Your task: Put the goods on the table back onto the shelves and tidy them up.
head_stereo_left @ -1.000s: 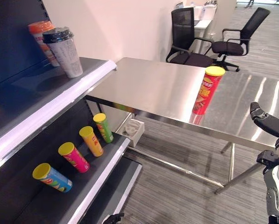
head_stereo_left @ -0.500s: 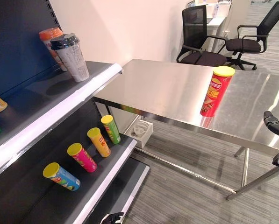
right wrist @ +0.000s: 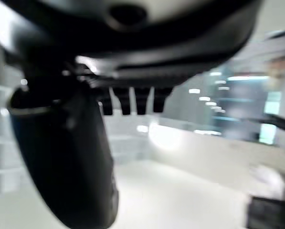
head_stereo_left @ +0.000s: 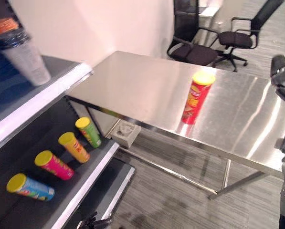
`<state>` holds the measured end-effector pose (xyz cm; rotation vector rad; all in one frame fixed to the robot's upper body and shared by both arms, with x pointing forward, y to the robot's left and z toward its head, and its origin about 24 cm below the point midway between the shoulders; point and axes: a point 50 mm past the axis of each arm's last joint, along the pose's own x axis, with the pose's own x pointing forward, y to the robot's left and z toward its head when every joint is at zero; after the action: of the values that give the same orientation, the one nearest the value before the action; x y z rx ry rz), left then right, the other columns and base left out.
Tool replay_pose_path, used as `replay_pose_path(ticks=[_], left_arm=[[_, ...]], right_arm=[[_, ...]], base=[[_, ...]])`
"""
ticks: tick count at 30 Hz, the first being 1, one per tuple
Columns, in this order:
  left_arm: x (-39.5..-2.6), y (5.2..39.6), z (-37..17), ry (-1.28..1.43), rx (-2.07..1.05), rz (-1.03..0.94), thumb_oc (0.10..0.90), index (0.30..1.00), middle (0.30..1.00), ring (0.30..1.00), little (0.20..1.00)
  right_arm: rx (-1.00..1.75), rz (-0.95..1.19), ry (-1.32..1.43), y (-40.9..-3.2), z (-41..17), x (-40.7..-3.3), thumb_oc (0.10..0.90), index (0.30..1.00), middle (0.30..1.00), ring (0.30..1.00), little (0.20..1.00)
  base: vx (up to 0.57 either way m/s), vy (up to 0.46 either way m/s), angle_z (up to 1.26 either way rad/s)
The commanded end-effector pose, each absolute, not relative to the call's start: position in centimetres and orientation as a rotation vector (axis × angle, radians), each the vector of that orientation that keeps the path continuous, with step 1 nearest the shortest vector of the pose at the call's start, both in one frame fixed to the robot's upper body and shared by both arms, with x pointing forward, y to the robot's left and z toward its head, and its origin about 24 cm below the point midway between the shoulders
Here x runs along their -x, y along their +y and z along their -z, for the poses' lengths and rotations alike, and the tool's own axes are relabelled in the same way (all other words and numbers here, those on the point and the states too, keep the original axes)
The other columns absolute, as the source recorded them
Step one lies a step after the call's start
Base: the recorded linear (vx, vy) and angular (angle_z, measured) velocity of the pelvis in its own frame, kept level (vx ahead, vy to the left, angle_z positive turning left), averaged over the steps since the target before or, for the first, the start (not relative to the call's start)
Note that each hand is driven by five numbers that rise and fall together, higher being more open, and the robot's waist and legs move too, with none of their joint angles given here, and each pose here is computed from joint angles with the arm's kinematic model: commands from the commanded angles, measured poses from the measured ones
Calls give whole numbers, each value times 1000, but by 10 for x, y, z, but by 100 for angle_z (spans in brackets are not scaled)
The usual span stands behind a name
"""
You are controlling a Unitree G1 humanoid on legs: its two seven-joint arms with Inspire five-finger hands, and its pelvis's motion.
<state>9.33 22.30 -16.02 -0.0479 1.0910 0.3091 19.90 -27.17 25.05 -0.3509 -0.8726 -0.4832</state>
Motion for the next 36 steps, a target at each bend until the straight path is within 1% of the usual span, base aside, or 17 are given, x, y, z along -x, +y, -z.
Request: replay_pose_path(ticks=[1, 5, 11, 12, 14, 16, 20, 23, 26, 32, 36], left_arm=[[-103, 190, 164, 1110, -46, -102, 800, 900, 900, 900, 900], [-111, 187, 163, 1100, -66, -84, 800, 900, 900, 900, 900], [-90, 185, 169, 1155, -27, -123, 800, 900, 900, 900, 900], [-91, 186, 168, 1151, -30, -127, 800, 900, 900, 900, 900], [-91, 188, 168, 1151, -38, -130, 800, 900, 900, 900, 900], [-90, 188, 169, 1158, -45, -124, 800, 900, 900, 900, 900], [-93, 193, 167, 1139, -55, -122, 800, 900, 900, 900, 900], [-94, 191, 167, 1142, -47, -111, 800, 900, 900, 900, 900], [-100, 184, 167, 1133, -72, -51, 800, 900, 900, 900, 900], [-106, 183, 165, 1113, -53, -49, 800, 900, 900, 900, 900], [-100, 180, 167, 1128, -34, -44, 800, 900, 900, 900, 900]], right_arm=[[467, 559, -1059, -274, -279, -185, 800, 900, 900, 900, 900], [494, 515, -1136, -261, -287, -177, 800, 900, 900, 900, 900], [465, 466, -1154, -252, -287, -179, 800, 900, 900, 900, 900], [435, 417, -1149, -245, -284, -182, 800, 900, 900, 900, 900], [417, 395, -1140, -243, -282, -184, 800, 900, 900, 900, 900], [356, 334, -1110, -237, -275, -188, 800, 900, 900, 900, 900], [299, 298, -994, -240, -255, -192, 800, 900, 900, 900, 900], [234, 188, -960, -227, -248, -195, 800, 900, 900, 900, 900], [225, 70, -921, -215, -242, -196, 800, 900, 900, 900, 900], [203, -18, -837, -210, -229, -200, 800, 900, 900, 900, 900], [178, -94, -778, -206, -220, -203, 800, 900, 900, 900, 900]], base=[[-25, 144, -36], [-56, 107, -8], [-34, 73, -4], [-63, 70, -31], [-43, 38, -50], [-45, -13, -28], [-38, -8, -10], [1, 0, 8], [-32, -3, -3], [-20, 9, 5], [-25, 15, 13]])
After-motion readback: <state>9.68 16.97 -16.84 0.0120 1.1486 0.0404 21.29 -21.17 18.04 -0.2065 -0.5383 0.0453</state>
